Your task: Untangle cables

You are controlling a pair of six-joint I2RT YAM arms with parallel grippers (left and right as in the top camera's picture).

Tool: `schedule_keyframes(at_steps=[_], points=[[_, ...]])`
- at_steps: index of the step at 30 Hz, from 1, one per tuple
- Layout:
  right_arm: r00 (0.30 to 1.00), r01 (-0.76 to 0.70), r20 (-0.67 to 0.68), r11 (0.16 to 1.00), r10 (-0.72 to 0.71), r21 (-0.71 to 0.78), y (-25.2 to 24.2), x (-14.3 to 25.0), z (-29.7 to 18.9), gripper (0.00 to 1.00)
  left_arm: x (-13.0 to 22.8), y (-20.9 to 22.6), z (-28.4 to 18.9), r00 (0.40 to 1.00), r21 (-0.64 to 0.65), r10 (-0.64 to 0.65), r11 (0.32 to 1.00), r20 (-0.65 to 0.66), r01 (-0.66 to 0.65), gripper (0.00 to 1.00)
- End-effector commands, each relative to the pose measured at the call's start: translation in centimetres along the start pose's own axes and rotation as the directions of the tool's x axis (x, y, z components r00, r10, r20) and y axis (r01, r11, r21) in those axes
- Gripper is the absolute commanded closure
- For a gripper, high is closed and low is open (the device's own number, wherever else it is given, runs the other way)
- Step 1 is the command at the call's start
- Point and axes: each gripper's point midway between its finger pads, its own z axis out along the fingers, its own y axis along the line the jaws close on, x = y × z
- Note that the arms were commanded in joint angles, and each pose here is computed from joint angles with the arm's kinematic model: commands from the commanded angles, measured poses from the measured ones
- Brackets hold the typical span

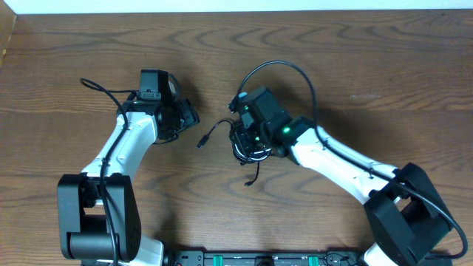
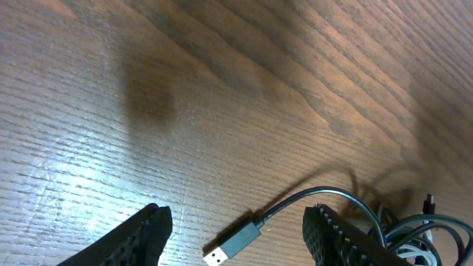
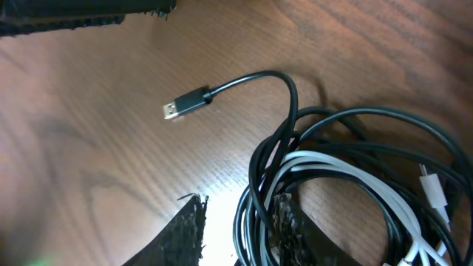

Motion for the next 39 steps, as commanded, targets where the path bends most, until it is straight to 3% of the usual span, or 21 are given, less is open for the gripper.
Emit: schedule_keyframes(at_steps=[1,7,8,12,17,21,23,24,26,32,35,39], points=[[1.0,0.017,0.021,0.987,-0.021,0.162,-1.9,-0.2,1.2,0.69,0.5,0.4,0.2,1.0,-0.015,-0.013,1.0,-0.015,0.013,0.38],[0.998,0.067,0.004,0.984,-0.069,0.167,-1.4,0.7,4.3,0.67,0.5,0.4,0.2,1.0,-0.015,-0.013,1.0,-0.016,0.013,0.38],[0.997,0.07,-0.001,0.983,-0.071,0.167,-1.4,0.9,4.6,0.7,0.5,0.4,0.2,1.0,-0.015,-0.013,1.0,-0.016,0.013,0.38],[0.997,0.069,0.016,0.982,-0.072,0.175,-1.5,0.5,4.4,0.98,0.5,0.4,0.2,1.0,-0.013,-0.013,1.0,-0.017,0.013,0.38],[0.993,-0.05,0.109,0.99,0.036,0.131,-1.2,-2.0,2.2,0.99,0.8,-0.2,0.2,0.999,0.022,-0.006,1.0,-0.036,0.007,0.38],[0.985,-0.099,0.138,0.995,0.1,-0.019,-0.1,-3.8,-0.4,0.99,1.8,-2.7,-0.2,0.99,0.178,0.11,0.979,-0.083,-0.094,0.38],[0.98,-0.137,0.132,0.987,0.147,-0.081,0.1,-4.2,-1.2,0.99,2.6,-5.0,-0.9,0.971,0.331,0.221,0.926,-0.089,-0.181,0.38],[0.972,-0.187,0.121,0.976,0.2,-0.112,-0.2,-4.3,-1.4,0.99,3.2,-6.6,-1.6,0.951,0.435,0.301,0.868,-0.076,-0.24,0.38],[0.96,-0.243,0.105,0.959,0.259,-0.145,-0.6,-4.4,-1.7,0.99,3.9,-7.9,-2.5,0.927,0.527,0.372,0.799,-0.053,-0.291,0.38],[0.925,-0.346,0.064,0.899,0.375,-0.267,-1.8,-5.3,-3.0,0.99,5.1,-9.8,-4.1,0.878,0.656,0.478,0.659,0.012,-0.368,0.38],[0.913,-0.375,0.053,0.884,0.404,-0.281,-2.1,-5.4,-3.2,0.99,6.1,-10.8,-5.4,0.843,0.73,0.534,0.55,0.067,-0.406,0.38],[0.899,-0.402,0.047,0.864,0.435,-0.302,-1.9,-5.7,-3.4,0.99,6.6,-11.2,-5.3,0.824,0.732,0.561,0.527,0.08,-0.431,0.38]])
